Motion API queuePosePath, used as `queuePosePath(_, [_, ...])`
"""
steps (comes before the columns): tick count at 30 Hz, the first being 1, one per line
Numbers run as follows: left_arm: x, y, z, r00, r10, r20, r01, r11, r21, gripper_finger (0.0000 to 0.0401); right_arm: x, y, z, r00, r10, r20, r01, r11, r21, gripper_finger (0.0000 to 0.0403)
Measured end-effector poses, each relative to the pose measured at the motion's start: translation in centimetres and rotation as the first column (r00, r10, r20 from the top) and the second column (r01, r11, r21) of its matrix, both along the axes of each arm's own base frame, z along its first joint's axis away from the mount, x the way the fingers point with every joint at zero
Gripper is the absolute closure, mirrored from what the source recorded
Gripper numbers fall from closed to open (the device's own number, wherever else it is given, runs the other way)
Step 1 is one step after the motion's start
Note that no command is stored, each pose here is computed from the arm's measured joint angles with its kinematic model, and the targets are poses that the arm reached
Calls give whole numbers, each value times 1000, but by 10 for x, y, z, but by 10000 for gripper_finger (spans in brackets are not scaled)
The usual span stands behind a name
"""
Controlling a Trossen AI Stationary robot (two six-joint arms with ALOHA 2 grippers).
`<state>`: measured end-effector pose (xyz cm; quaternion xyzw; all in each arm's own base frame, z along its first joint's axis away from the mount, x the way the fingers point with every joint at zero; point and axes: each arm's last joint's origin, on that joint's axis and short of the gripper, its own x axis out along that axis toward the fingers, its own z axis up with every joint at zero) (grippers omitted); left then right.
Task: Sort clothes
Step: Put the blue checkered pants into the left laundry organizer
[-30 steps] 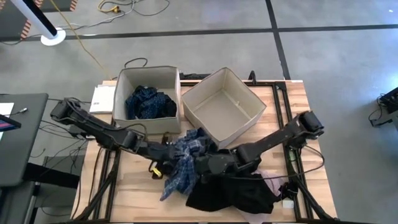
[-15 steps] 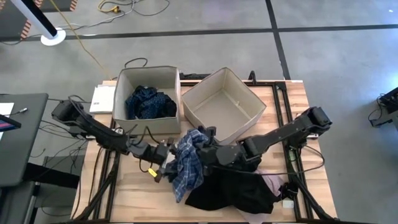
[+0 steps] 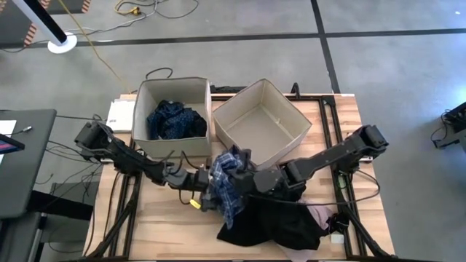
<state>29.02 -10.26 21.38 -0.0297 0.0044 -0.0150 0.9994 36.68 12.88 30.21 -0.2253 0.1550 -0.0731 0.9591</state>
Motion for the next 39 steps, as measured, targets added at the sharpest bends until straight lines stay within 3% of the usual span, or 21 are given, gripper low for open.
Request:
queuePosePath(7, [3,-2,9,999,-13,30,9,992,127,347,-3,10,2,999,41,7,-40,999,-17,395])
queuePosePath(9, [4,-2,11,999,-30,36,23,987,158,383,-4,12,3,999,49,7,-49,999,-24,395])
queuePosePath(16, [4,-2,31,995,-35,92,11,967,253,389,-5,13,7,998,51,27,-51,999,-19,370])
queuePosePath(23, [-22,9,67,992,6,126,-47,943,328,391,-13,10,23,996,51,70,-51,999,-4,346])
queuePosePath(28, [-44,17,92,986,34,165,-93,926,366,392,-17,9,31,994,66,82,-62,997,-53,331])
queuePosePath(34, [-67,26,117,969,52,242,-143,915,376,392,-13,2,28,995,58,77,-53,997,-61,242])
queuePosePath(39, [-81,32,137,954,59,294,-178,901,396,392,-3,-16,22,996,20,81,-23,999,38,150])
